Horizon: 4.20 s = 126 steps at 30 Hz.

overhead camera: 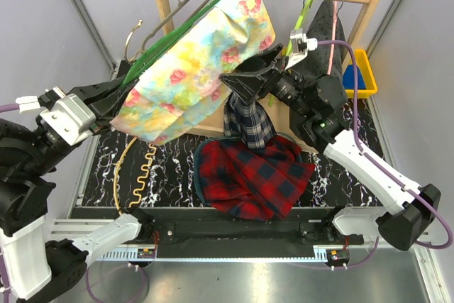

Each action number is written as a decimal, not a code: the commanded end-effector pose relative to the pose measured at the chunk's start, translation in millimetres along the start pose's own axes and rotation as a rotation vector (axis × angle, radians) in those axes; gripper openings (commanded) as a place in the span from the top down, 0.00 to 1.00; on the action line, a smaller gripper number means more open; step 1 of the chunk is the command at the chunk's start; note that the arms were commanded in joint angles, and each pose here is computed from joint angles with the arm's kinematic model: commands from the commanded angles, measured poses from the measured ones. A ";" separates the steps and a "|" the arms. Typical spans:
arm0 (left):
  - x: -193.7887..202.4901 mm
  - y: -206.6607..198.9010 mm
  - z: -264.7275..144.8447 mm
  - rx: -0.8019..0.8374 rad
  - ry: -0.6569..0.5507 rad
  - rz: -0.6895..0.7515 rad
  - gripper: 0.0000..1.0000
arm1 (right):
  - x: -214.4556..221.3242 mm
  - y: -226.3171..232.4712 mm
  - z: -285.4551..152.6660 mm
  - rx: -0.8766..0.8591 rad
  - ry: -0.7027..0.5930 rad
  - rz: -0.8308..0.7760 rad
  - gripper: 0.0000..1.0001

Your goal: Remove the skirt from the hanger

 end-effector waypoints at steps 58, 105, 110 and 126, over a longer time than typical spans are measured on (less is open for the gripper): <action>-1.8 108.4 -100.5 -0.981 0.198 0.106 1.00 | -152.7 187.6 -121.9 -0.099 -0.173 -0.529 1.00; 188.6 12.7 -13.3 -0.166 0.602 -0.269 0.01 | 127.1 -24.8 -121.3 0.335 0.723 -0.508 1.00; 130.9 39.3 14.5 -0.168 0.411 -0.280 0.01 | 195.8 -67.5 -167.8 0.439 0.923 -0.470 1.00; 105.5 34.0 136.0 0.040 0.137 -0.447 0.05 | 278.3 -81.9 -221.1 0.693 1.248 -0.055 0.23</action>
Point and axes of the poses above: each gripper's point midway between its finger pads, its own z axis out along the fingers, its own y axis along the line the jaws close on, x = y × z, the point moved 4 cm from there along -z, back along the fingers, and after that the axes turned 4 degrees about z, right-handed, at the moved point
